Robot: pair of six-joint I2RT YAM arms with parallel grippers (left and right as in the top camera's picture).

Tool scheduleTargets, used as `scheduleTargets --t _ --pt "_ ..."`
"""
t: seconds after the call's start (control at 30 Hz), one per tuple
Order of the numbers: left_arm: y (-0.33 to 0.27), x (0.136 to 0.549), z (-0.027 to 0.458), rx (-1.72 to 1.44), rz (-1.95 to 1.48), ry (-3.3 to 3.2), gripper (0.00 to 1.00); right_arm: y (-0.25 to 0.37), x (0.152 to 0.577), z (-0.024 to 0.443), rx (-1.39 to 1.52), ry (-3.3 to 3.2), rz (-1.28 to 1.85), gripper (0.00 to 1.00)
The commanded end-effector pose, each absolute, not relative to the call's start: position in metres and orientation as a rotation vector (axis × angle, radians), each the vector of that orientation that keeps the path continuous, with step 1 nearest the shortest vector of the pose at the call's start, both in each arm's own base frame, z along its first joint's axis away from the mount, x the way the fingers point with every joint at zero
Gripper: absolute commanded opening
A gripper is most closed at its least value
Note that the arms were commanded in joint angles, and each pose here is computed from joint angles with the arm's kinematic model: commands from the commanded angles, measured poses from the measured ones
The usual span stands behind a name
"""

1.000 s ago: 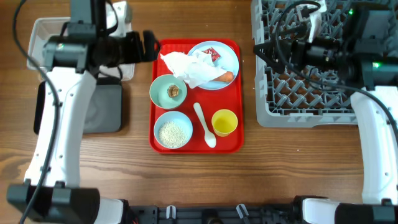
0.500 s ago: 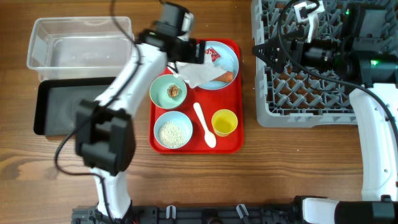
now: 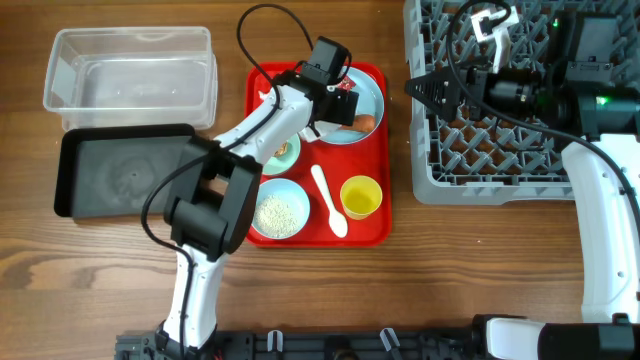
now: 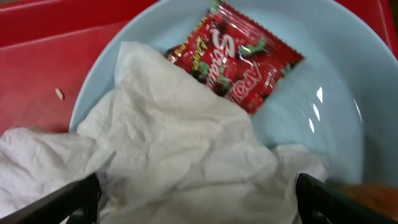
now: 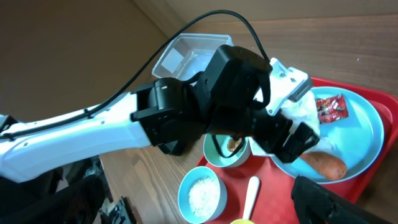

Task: Sort waste into correct bins and load items into the dishwasher rack
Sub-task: 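Grasp the white tissue on the blue plate with the left gripper, then carry the tissue to the clear plastic bin and release it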

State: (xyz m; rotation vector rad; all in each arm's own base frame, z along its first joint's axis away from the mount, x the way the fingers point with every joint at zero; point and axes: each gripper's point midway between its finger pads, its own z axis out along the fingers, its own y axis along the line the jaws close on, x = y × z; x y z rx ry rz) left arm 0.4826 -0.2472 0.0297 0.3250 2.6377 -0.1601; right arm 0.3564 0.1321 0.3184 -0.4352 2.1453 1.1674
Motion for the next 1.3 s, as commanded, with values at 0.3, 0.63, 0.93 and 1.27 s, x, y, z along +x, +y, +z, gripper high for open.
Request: scheduleTargets --t 0.3,0.63,0.93,1.27 --pt "-0.251 0.501 0.017 0.270 -0.172 2.590 0.27 0.132 0.356 0.320 -0.431 2.154 1.161 1.00" --pt "-0.251 0.503 0.052 0.266 -0.199 2.547 0.04 0.132 0.355 0.319 -0.427 2.160 1.164 1.00" --pt "-0.202 0.500 0.213 0.140 -0.255 2.325 0.04 0.132 0.355 0.319 -0.425 2.161 1.165 1.00" --pt "-0.080 0.487 0.273 -0.116 -0.151 2.285 0.04 0.132 0.355 0.319 -0.422 2.164 1.168 1.00"
